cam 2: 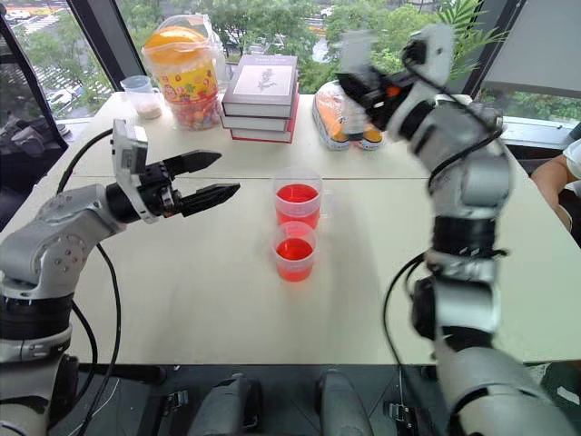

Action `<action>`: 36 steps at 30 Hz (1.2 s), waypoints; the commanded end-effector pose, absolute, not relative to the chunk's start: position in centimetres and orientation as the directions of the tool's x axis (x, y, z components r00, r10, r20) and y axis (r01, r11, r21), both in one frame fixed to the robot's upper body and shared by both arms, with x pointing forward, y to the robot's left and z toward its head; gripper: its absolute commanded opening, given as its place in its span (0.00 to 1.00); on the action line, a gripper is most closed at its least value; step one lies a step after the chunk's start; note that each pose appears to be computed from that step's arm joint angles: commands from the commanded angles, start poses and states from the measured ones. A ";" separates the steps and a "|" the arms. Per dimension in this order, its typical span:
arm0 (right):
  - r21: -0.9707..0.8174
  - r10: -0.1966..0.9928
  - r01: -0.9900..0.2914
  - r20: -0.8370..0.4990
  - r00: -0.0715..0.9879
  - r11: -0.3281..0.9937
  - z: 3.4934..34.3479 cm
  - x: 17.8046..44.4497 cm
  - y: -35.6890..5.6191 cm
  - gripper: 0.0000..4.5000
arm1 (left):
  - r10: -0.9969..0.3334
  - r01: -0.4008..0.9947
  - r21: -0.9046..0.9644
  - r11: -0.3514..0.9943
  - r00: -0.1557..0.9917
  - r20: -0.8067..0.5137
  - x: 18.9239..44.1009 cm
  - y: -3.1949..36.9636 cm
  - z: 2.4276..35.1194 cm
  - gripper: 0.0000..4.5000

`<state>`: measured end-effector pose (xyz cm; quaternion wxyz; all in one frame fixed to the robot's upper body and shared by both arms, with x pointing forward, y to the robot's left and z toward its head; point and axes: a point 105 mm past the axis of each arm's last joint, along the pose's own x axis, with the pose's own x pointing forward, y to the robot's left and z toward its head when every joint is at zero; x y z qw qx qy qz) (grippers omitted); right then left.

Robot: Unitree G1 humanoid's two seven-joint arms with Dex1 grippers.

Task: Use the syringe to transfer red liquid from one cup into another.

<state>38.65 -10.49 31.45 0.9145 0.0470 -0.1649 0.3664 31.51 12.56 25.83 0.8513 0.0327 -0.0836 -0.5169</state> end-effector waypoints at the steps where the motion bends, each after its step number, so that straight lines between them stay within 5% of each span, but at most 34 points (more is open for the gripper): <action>1: -0.101 0.665 -0.710 0.462 0.587 0.697 32.3 36.7 -9.2 0.31 | -0.896 0.880 0.167 0.444 0.433 0.101 31.4 12.5 26.5 1.00; 15: -0.070 0.673 -0.705 0.377 0.636 0.706 22.6 38.6 -7.0 0.31 | -0.903 0.877 0.221 0.427 0.400 0.156 33.0 10.8 29.0 1.00; 35: -0.148 0.732 -0.736 0.342 0.589 0.661 22.0 37.4 -6.0 0.31 | -0.947 0.946 0.163 0.279 0.243 0.211 38.7 5.8 30.8 1.00; 36: -0.151 0.734 -0.737 0.341 0.587 0.659 22.0 37.3 -6.0 0.31 | -0.950 0.950 0.158 0.267 0.232 0.209 38.8 5.6 30.7 0.94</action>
